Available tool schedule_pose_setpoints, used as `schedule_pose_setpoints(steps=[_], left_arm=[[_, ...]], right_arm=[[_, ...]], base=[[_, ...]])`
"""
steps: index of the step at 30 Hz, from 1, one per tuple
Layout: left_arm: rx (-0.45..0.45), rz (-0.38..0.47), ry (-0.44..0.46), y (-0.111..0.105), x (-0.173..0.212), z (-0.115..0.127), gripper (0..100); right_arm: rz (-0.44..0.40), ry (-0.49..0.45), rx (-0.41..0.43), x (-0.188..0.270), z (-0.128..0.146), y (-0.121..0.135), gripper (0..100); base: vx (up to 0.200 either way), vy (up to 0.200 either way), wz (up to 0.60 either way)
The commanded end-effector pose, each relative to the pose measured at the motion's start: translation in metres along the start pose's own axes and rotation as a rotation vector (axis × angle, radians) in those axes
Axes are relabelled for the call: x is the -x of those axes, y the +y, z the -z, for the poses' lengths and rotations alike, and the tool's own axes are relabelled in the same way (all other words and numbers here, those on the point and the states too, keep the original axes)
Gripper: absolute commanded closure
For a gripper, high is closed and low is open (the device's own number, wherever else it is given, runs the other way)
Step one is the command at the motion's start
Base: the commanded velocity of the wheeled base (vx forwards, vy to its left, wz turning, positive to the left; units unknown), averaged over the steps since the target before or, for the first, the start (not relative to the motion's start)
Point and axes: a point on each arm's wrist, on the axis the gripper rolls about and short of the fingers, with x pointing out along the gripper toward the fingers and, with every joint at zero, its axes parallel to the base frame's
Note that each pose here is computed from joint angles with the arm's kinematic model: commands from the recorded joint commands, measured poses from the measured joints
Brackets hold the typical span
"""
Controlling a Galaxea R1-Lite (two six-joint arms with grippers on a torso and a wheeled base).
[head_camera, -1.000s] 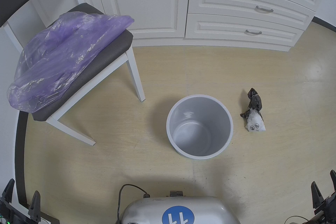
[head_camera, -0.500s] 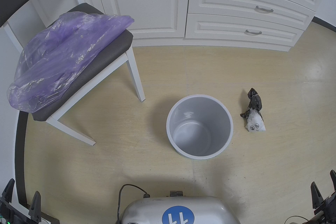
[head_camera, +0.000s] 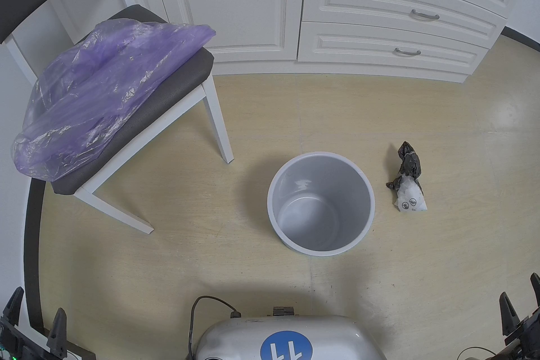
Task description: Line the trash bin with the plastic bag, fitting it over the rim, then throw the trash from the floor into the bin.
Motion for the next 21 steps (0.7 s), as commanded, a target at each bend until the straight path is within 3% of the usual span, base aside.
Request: schedule_pose_setpoints(steps=[1,10,16,21], left_arm=[[0.000,-0.002,0.001,0.0000,-0.0001,0.0052,0],[-0.028,0.028,-0.003,-0.0007,-0.0001,0.0049,0],[-0.031,0.034,-0.004,-0.0009,-0.0001,0.0047,0],[0.041,0.003,-0.002,-0.0002,0.0000,0.0046,0]], right_arm=[[0.000,0.001,0.000,0.0000,0.0052,-0.0001,0],[0.005,0.001,0.004,0.0000,0.0052,0.0000,0],[-0.026,-0.001,0.057,0.0000,0.0051,0.0006,0],[-0.006,-0.005,-0.006,0.0000,0.0046,0.0001,0]], base=[[0.000,0.000,0.00],[0.000,0.000,0.00],[0.000,0.000,0.00],[0.000,0.000,0.00]])
